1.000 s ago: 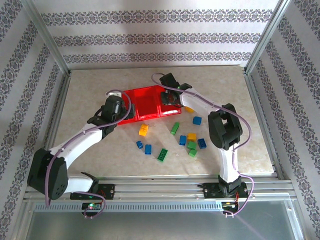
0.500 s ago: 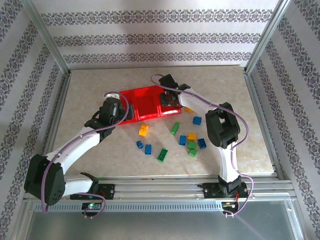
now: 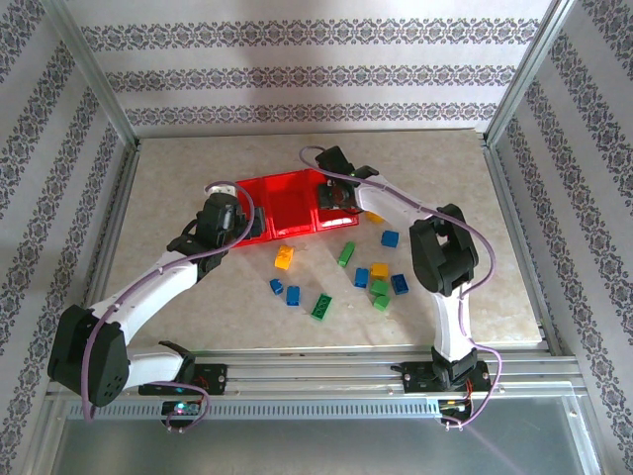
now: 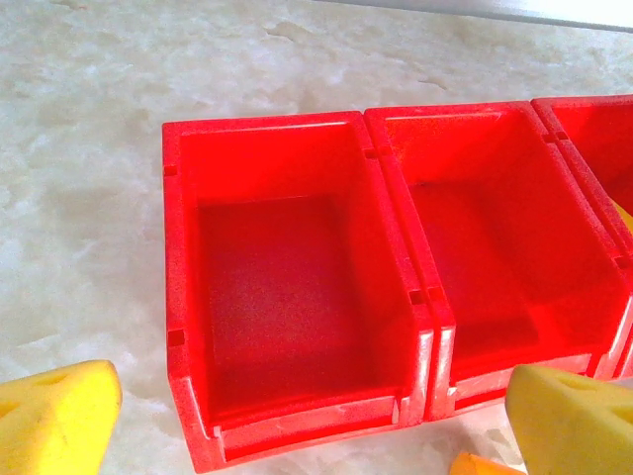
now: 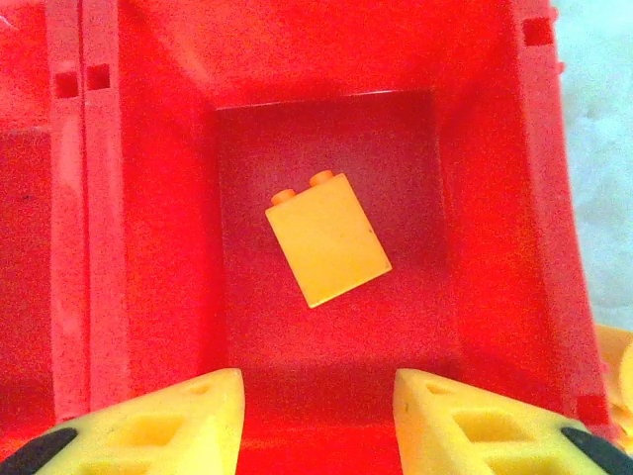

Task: Sort the legos into containers by color
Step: Place the lego in the container, then pick up the lego from the middle-left of the table.

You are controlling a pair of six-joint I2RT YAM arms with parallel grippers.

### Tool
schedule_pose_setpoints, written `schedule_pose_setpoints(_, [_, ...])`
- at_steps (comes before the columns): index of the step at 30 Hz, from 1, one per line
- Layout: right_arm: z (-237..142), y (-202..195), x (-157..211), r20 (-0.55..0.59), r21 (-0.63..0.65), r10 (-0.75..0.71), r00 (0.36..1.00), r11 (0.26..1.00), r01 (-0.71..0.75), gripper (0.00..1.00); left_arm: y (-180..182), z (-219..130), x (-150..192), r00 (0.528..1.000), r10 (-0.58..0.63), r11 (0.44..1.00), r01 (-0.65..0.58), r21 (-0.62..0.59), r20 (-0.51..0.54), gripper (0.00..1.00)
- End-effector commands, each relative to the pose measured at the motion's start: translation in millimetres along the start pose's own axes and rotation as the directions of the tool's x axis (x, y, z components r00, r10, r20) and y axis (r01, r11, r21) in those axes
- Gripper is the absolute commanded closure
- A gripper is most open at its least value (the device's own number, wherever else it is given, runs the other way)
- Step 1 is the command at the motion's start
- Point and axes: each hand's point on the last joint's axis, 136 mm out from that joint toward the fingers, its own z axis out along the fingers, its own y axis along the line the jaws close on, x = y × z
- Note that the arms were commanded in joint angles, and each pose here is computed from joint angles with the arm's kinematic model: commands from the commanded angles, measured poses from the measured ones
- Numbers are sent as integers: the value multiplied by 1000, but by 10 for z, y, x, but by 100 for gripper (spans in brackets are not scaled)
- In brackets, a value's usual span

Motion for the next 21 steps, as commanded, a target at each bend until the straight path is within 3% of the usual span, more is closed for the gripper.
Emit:
schedule_pose_setpoints(1, [-239,-18,-102,45,-16,19,999,1000,-18,55,-50,-53,-55,1000,-12,1000,12,15,27,0])
schedule_pose_setpoints(12, [-573,-133,-22,84,-19,64,994,998,-63,50,-153,-74,-46,1000,-3,998,3,65,1,0])
schedule_pose_setpoints(21, [-885,-371,180,114,12,119,986,993,-121,39,-281,-83,101,998,5,994,1,108,-57,0])
